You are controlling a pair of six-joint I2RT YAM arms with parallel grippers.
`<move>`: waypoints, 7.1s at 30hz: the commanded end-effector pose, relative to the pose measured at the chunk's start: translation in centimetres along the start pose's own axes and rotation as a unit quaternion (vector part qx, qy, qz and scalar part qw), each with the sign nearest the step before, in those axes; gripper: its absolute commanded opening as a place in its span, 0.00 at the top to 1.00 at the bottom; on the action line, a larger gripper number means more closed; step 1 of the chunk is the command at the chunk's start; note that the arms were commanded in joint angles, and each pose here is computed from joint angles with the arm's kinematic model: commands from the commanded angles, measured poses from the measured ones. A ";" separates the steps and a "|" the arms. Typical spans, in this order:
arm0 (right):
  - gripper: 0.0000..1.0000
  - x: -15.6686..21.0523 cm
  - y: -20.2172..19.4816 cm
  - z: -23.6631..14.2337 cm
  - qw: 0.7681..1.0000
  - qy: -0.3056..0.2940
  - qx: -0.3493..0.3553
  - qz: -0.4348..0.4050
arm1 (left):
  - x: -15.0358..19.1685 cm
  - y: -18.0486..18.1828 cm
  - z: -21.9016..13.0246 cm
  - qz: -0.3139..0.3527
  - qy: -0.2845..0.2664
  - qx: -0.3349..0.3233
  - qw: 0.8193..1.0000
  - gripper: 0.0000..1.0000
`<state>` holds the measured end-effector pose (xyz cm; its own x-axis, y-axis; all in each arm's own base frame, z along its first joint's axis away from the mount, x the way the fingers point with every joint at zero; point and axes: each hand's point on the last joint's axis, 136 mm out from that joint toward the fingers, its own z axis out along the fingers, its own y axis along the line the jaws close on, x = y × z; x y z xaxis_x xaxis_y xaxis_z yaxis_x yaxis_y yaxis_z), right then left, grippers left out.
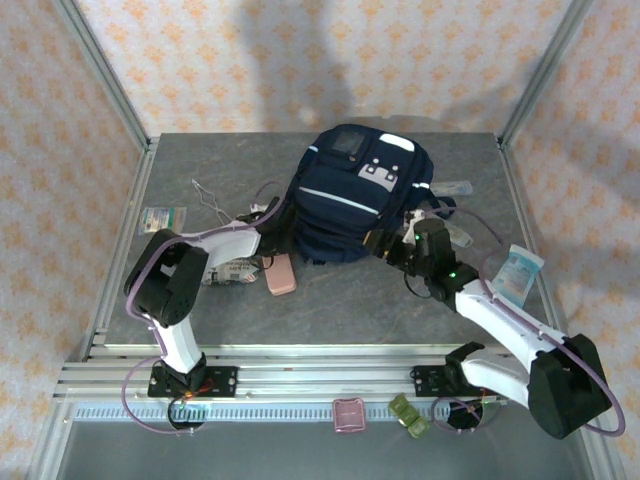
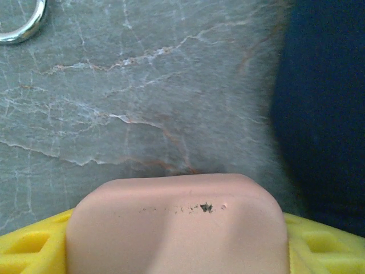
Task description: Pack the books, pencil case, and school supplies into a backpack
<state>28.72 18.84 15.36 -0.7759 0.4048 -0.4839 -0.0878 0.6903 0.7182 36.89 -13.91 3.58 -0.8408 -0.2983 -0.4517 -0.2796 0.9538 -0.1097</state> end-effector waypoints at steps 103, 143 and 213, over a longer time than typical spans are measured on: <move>0.82 -6.1 -3.1 -6.1 0.982 -0.144 -0.023 0.121 | -5.6 -22.1 -2.8 0.557 -0.213 0.081 0.799 1.00; 0.87 -7.5 3.0 2.1 0.978 -0.077 -0.150 0.121 | -7.5 -16.1 -12.9 0.440 -0.287 0.169 0.834 0.19; 0.66 -3.5 -4.0 8.7 0.981 0.005 0.041 0.192 | -12.2 -23.2 -20.2 0.270 -0.316 0.239 0.877 1.00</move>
<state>38.15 20.47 11.00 -0.7446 0.6473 -0.1631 0.2428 0.4903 0.8370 44.92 -31.23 20.59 -0.4619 0.3229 -0.8261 0.4032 0.9060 0.1287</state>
